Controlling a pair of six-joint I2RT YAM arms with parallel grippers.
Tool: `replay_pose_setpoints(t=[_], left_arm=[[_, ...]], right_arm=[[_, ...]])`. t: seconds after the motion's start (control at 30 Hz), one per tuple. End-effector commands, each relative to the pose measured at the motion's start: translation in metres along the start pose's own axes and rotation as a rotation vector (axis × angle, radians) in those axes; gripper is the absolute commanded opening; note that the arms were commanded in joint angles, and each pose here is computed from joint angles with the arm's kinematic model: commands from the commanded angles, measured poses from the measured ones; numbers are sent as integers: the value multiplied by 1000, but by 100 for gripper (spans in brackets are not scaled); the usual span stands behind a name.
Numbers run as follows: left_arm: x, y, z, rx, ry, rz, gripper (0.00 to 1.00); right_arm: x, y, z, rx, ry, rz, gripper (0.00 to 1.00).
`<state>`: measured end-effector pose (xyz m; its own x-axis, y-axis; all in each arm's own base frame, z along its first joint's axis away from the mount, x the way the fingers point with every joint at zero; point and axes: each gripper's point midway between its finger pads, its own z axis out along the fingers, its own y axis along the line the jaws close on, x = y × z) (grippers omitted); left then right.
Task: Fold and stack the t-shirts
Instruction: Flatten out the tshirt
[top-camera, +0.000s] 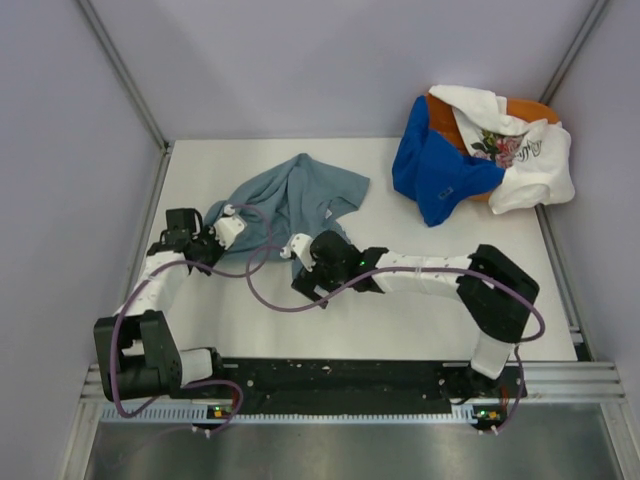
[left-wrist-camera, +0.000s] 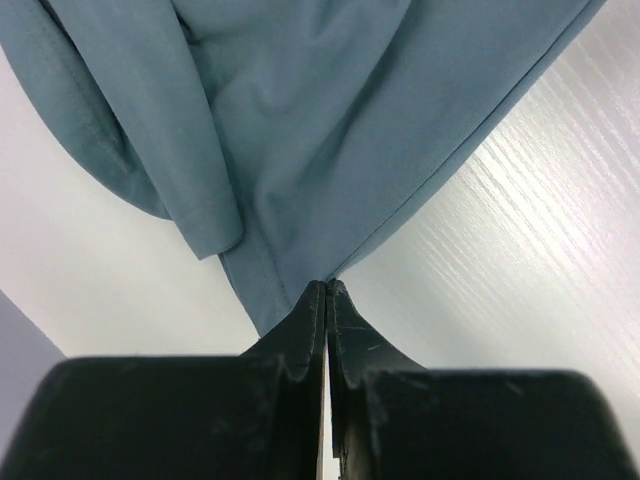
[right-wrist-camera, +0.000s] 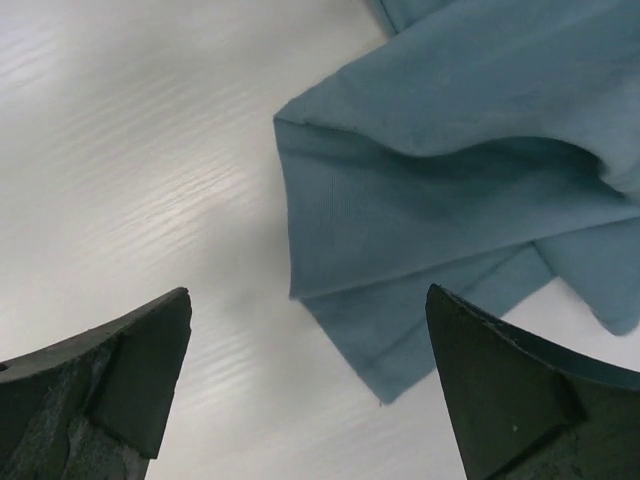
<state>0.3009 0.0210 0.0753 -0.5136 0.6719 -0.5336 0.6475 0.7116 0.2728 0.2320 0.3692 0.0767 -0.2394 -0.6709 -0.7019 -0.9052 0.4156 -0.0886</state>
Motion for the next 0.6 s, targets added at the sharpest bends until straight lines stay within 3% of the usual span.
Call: replay_pose_setpoints(t=[0.0, 0.1, 0.13, 0.17, 0.27, 0.3, 0.43, 0.57], left_arm=[[0, -5, -1, 13, -10, -26, 0], [-2, -3, -3, 6, -14, -33, 0], [-2, -3, -3, 6, -12, -38, 0], [-3, -1, -3, 3, -11, -45, 0], [-9, 2, -8, 1, -15, -62, 0], [-11, 3, -10, -2, -18, -69, 0], [-31, 22, -31, -53, -34, -97, 0], [-61, 56, -75, -173, -66, -90, 0]], right_arm=[[2, -16, 33, 154, 52, 35, 97], [19, -25, 47, 217, 107, 51, 83], [23, -26, 49, 232, 116, 59, 73], [26, -28, 50, 245, 123, 66, 61], [22, -36, 41, 292, 102, 104, 6], [18, -41, 36, 314, 89, 118, 0], [-18, -65, -11, 335, -3, 204, 0], [-76, -104, -110, 284, -223, 342, 0]])
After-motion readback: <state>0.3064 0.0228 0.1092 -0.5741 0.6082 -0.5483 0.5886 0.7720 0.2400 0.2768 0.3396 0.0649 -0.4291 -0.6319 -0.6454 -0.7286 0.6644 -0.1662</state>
